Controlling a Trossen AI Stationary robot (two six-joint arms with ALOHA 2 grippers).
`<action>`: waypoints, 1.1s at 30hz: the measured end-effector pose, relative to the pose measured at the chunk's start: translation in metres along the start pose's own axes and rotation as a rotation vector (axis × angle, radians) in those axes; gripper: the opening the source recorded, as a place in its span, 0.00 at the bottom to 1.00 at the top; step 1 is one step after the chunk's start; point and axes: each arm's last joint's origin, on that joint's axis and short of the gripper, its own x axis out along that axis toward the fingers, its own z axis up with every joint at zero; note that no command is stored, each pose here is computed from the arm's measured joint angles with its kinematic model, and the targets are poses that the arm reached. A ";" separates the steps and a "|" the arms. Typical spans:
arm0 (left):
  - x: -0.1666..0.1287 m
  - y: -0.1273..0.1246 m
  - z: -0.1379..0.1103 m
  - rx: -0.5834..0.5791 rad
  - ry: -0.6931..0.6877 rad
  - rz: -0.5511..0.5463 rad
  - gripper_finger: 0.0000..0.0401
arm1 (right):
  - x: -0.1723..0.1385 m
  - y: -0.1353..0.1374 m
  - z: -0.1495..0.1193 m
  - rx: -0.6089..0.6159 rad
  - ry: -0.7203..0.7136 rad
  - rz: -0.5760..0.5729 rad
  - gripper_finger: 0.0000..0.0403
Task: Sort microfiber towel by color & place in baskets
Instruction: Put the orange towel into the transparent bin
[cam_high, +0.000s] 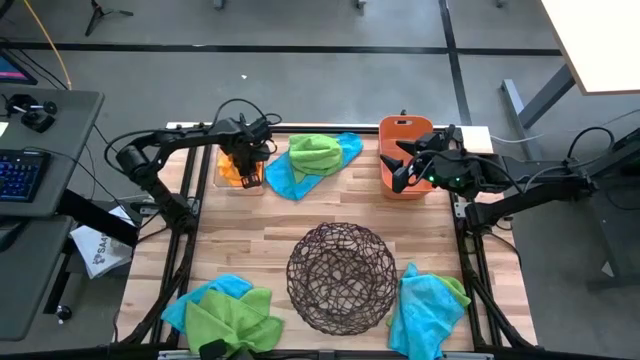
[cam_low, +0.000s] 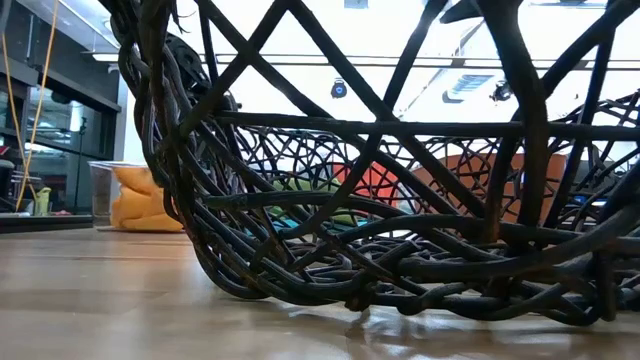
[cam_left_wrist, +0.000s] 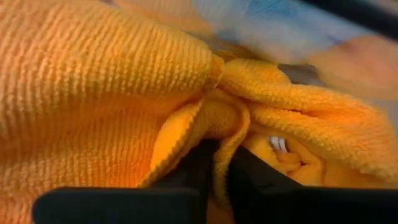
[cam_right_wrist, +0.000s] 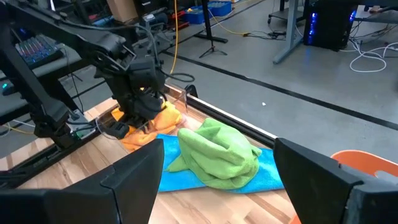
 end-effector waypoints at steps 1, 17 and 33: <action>0.001 0.000 0.000 0.004 0.002 -0.003 0.13 | 0.000 0.000 0.000 -0.002 0.002 -0.001 0.74; -0.031 0.007 0.011 -0.004 0.036 0.015 0.51 | 0.000 -0.001 -0.003 0.009 0.029 0.007 0.74; -0.130 0.021 0.027 -0.107 -0.067 0.039 0.53 | 0.000 0.000 -0.003 -0.001 0.043 0.033 0.74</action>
